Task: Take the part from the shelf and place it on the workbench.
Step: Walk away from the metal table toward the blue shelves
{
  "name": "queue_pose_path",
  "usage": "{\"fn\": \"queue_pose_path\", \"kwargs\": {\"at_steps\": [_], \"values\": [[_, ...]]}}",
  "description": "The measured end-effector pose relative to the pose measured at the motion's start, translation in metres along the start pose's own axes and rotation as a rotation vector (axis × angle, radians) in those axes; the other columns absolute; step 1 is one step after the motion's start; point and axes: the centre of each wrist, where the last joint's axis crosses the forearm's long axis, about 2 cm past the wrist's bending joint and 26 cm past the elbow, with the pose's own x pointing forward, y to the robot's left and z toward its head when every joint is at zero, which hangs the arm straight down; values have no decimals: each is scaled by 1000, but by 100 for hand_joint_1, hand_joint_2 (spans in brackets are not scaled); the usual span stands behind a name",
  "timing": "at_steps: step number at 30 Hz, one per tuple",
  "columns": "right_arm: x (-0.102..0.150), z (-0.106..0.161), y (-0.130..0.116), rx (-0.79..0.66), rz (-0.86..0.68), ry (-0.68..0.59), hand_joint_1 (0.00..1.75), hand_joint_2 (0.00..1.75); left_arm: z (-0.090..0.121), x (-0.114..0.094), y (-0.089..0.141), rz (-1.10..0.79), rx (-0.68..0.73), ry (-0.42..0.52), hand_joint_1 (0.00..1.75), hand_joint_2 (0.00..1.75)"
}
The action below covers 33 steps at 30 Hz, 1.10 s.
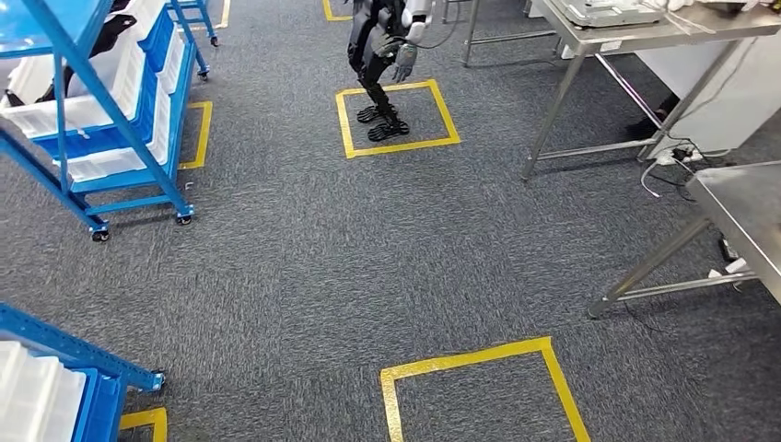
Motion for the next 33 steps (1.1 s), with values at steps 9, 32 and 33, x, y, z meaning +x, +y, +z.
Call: {"fn": "queue_pose_path", "kwargs": {"at_steps": [9, 32, 33], "values": [[-5, -4, -12, -6, 75, 6, 0, 0, 1, 2, -4, -14, -14, 21, 0, 0], [-3, -6, -22, -52, 16, -137, 0, 0, -3, 3, 6, 34, 76, -76, 0, 0], [-2, -6, -23, -54, 18, -154, 0, 0, -3, 4, 6, 27, 70, -66, 0, 0]]}}
